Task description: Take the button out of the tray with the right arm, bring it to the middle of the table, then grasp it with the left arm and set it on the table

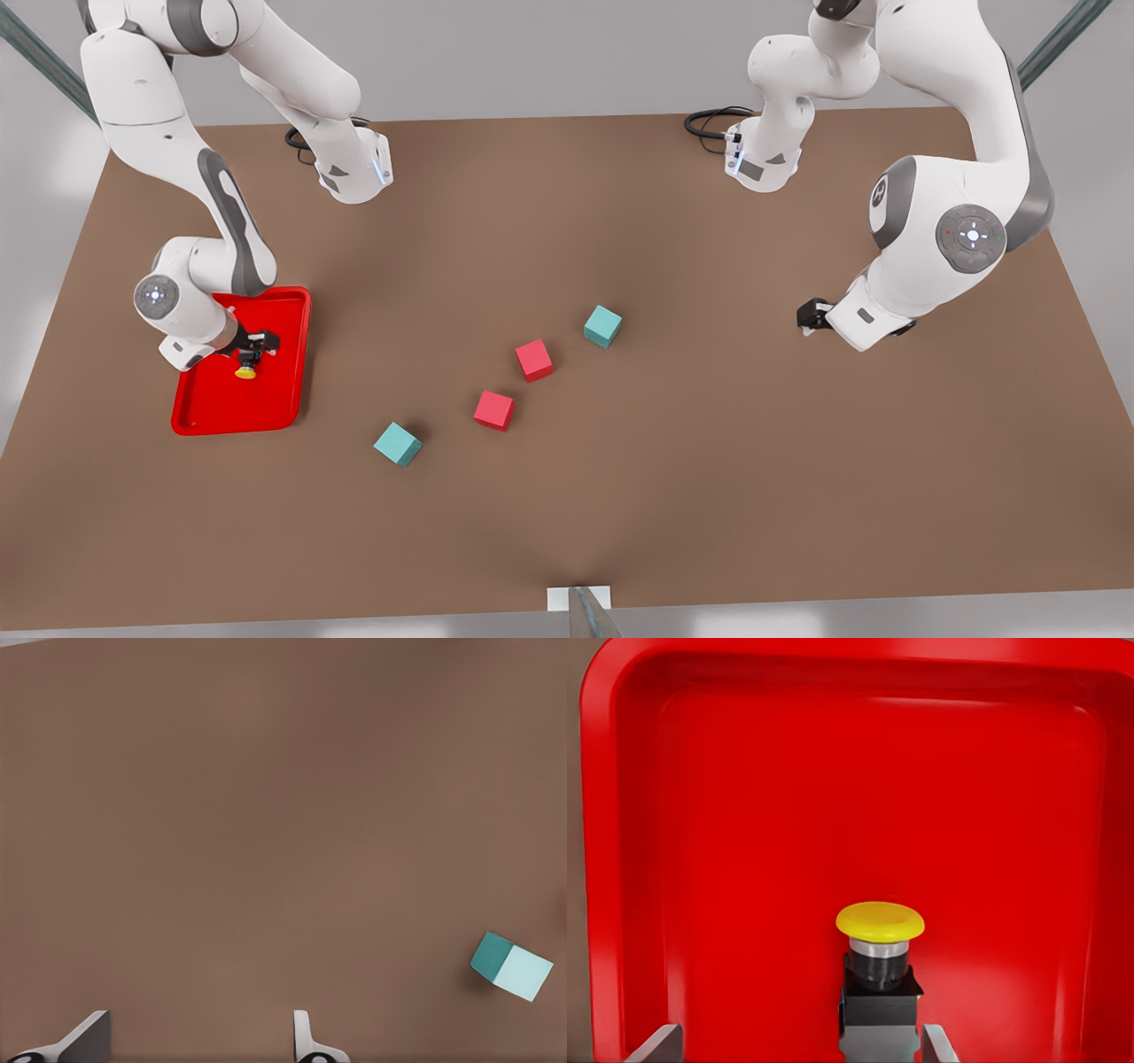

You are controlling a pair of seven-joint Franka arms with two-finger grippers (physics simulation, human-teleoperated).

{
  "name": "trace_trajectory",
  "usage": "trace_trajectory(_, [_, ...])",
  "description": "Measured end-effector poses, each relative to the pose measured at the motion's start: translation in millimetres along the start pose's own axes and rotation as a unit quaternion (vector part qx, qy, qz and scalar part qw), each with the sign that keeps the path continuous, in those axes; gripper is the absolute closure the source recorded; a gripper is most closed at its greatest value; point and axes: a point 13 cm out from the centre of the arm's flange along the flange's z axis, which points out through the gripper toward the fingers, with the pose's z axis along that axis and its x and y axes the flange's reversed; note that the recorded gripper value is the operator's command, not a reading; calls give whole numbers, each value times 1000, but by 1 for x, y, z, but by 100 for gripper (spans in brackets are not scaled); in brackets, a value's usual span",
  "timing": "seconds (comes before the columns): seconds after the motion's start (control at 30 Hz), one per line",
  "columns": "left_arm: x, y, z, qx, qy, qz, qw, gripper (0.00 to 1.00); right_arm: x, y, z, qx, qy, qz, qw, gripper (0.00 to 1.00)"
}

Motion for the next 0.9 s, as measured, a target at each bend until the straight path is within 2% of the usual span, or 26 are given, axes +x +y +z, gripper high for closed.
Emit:
trace_trajectory(0.17, [-2,0,4,0,1,0,1000,0,9,-32,18,-11,23,19,999,0])
trace_trajectory(0.47, [-5,0,10,0,3,-1,1000,0,24,-24,48,-30,60,0,998,0])
trace_trajectory(0.5, [-5,0,10,0,2,-1,1000,0,24,-24,48,-31,60,-1,998,13])
trace_trajectory(0.53, [-5,0,10,0,2,-1,1000,0,23,-25,48,-31,60,-2,998,61])
trace_trajectory(0.63, [-5,0,10,0,2,-1,1000,0,23,-24,48,-33,60,-6,998,65])
trace_trajectory(0.9, [-5,0,11,0,3,-1,1000,0,4,-6,22,-31,42,-41,998,65])
